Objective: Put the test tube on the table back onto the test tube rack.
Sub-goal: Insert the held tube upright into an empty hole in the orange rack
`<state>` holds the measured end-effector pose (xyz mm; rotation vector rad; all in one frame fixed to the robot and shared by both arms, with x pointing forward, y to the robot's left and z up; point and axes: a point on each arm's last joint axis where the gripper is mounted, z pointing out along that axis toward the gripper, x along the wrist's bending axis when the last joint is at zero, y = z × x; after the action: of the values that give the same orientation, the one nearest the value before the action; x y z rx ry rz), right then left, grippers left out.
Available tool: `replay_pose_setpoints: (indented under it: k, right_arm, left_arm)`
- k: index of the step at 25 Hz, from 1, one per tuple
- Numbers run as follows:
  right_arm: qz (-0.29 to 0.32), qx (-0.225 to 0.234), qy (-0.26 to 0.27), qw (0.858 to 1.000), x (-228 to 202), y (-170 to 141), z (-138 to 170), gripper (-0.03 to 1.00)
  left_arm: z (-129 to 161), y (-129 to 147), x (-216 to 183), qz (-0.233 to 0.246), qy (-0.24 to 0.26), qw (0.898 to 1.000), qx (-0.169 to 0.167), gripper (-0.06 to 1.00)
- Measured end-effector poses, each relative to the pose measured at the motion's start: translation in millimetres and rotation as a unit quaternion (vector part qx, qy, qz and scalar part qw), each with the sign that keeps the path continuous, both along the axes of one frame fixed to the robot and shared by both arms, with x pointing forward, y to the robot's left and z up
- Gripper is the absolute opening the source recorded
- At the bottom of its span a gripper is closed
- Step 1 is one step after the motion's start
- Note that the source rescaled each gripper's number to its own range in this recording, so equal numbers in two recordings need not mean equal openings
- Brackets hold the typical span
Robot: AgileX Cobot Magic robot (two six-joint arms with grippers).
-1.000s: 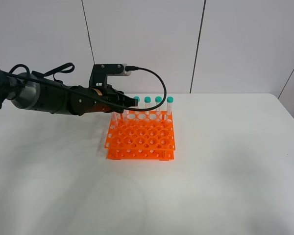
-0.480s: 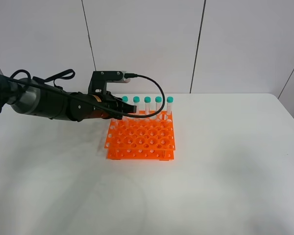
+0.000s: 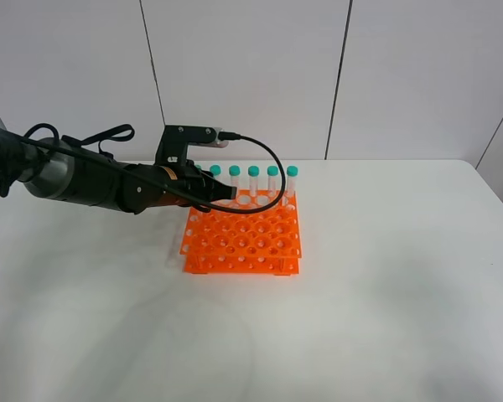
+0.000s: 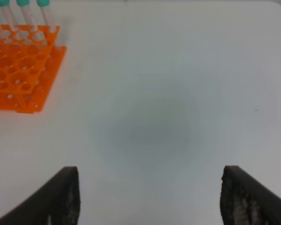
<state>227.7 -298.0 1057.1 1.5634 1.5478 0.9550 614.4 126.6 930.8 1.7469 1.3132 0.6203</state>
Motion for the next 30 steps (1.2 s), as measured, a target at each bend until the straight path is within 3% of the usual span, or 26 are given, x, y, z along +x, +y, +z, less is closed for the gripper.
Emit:
replay_pose_setpoints:
  k: [30]
  right_arm:
    - [0.000, 0.001, 0.000, 1.000, 0.0, 0.1, -0.1, 1.00]
  left_arm:
    - [-7.2, -10.2, 6.9, -0.022, -0.001, 1.000, 0.013, 0.00]
